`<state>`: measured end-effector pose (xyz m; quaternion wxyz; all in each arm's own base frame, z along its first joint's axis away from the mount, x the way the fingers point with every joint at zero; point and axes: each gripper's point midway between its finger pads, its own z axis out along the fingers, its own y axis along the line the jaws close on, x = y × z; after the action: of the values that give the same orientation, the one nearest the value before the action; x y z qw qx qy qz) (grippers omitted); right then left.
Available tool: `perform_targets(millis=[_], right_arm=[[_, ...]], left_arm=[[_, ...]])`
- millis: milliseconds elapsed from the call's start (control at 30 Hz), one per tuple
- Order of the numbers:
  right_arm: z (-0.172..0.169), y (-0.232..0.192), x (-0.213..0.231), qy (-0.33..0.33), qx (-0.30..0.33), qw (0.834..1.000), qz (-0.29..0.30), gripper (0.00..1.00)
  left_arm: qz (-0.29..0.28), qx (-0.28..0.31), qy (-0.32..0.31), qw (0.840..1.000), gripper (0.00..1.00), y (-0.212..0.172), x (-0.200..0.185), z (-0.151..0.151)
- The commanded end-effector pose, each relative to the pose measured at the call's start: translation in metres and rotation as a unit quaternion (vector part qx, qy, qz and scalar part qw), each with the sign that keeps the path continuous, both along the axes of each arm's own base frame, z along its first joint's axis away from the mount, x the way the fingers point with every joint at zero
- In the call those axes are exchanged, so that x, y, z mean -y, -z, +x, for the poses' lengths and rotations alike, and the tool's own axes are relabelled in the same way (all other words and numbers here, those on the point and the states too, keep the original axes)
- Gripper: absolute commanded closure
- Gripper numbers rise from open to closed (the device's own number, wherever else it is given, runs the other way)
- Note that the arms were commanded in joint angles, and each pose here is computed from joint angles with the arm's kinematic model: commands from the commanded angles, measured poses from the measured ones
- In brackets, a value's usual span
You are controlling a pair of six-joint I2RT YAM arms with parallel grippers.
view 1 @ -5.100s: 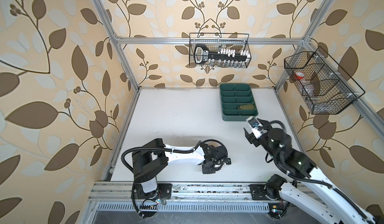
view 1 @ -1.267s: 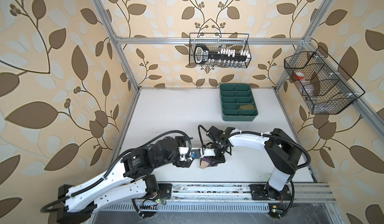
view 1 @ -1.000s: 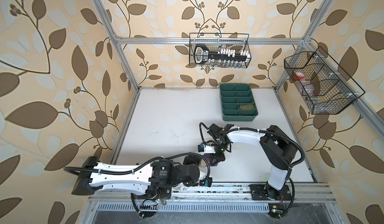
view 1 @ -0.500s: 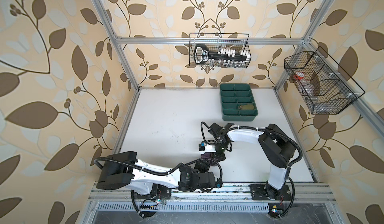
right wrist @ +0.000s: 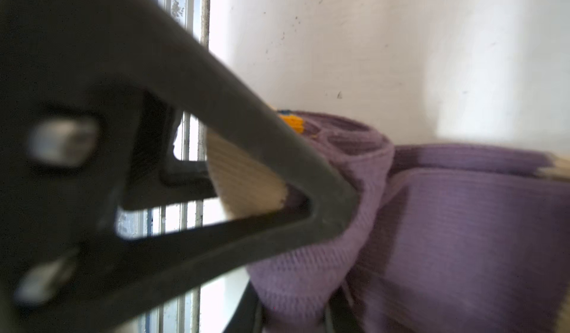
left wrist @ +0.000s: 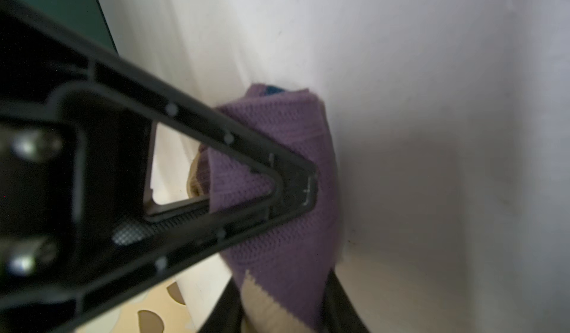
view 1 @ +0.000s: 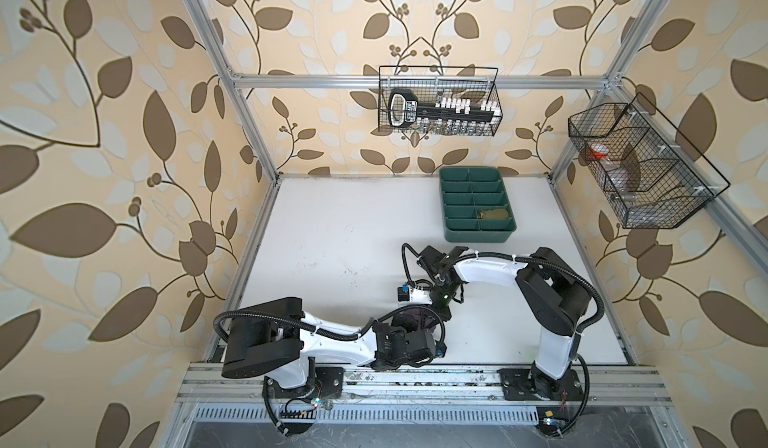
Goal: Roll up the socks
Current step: 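Open and withdraw the right gripper while the left gripper holds the roll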
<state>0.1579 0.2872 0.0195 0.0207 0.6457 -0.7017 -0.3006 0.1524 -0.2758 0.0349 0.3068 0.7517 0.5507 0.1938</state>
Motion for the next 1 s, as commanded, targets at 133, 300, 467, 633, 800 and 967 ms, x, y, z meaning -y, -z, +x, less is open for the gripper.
perform_targets(millis=[133,300,467,633,800,967], right_arm=[[-0.016,0.041,0.038,-0.015,-0.009,0.994,-0.104,0.96],[0.001,0.023,0.045,0.029,0.064,0.992,-0.103,0.5],[0.01,-0.001,0.061,0.071,0.135,0.984,-0.089,0.0],[0.061,-0.056,0.093,0.204,0.28,0.937,-0.054,0.0],[0.125,-0.178,0.18,0.432,0.495,0.754,-0.016,0.0],[0.104,-0.27,0.226,0.488,0.614,0.615,0.08,0.0]], left_arm=[[-0.008,-0.072,0.0,0.997,1.0,0.01,0.015,-0.014],[0.007,-0.117,-0.006,0.993,1.0,0.013,0.011,-0.024],[0.014,-0.152,-0.012,0.988,1.0,0.017,0.008,-0.033],[0.034,-0.181,-0.025,0.983,1.0,0.026,0.006,-0.038],[0.045,-0.258,-0.059,0.963,1.0,0.033,0.006,-0.044],[0.026,-0.368,-0.115,0.922,1.0,0.028,0.016,-0.048]])
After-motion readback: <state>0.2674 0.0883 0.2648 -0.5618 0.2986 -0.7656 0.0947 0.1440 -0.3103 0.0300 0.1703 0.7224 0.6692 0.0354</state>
